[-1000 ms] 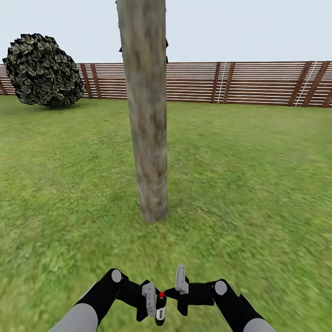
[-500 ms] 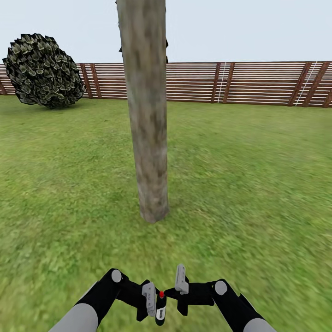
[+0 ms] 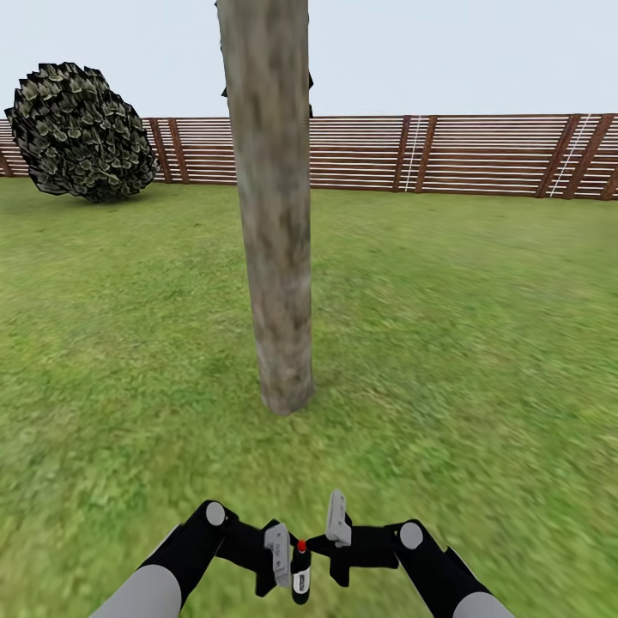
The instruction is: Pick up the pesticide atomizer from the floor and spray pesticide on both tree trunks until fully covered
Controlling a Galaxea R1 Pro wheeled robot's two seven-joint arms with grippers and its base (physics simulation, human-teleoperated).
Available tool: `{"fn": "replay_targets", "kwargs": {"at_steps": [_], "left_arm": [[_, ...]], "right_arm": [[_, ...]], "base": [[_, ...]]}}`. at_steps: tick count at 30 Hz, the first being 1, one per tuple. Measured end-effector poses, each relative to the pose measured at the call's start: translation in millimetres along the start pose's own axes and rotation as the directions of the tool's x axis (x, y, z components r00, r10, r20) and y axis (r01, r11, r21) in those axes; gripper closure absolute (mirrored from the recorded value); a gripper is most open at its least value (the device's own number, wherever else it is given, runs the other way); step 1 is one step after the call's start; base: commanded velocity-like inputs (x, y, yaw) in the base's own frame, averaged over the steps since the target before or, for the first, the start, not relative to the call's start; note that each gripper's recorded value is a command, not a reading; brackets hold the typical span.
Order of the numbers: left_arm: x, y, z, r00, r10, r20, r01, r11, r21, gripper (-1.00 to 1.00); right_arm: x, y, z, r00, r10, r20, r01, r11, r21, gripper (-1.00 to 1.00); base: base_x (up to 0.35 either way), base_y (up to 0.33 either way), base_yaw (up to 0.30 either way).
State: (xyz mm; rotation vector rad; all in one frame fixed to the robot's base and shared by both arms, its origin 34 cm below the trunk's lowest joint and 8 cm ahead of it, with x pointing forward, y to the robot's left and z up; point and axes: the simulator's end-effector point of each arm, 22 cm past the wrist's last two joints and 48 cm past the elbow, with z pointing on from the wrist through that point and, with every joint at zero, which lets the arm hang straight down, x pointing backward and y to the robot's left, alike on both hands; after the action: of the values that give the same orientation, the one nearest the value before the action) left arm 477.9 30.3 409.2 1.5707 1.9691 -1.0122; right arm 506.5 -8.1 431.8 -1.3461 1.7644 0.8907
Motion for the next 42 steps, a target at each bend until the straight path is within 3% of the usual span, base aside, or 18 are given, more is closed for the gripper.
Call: {"fn": "replay_targets", "kwargs": {"at_steps": [26,40,41,42], "left_arm": [[3.7,1.3,-3.4,1.000,-0.025,0.017,0.026,1.000,-0.008,1.00],[76.9,17.7,-52.9,0.993,-0.079,-0.089,0.073,0.995,-0.072,1.00],[85.1,19.0,-59.1,0.991,-0.085,-0.102,0.077,0.994,-0.079,1.00],[91.2,20.0,-63.9,0.990,-0.089,-0.110,0.080,0.993,-0.084,1.00]], "right_arm": [[2.0,0.5,-0.5,1.000,-0.003,-0.007,0.003,1.000,-0.002,1.00],[2.2,0.6,-0.5,1.000,-0.002,-0.007,0.002,1.000,-0.002,1.00],[2.4,0.6,-0.6,1.000,-0.002,-0.008,0.002,1.000,-0.002,-1.00],[2.7,0.6,-0.8,1.000,-0.002,-0.008,0.002,1.000,-0.002,-1.00]], "base": [[0.000,0.000,0.000],[0.000,0.000,0.000],[0.000,0.000,0.000],[0.000,0.000,0.000]]}}
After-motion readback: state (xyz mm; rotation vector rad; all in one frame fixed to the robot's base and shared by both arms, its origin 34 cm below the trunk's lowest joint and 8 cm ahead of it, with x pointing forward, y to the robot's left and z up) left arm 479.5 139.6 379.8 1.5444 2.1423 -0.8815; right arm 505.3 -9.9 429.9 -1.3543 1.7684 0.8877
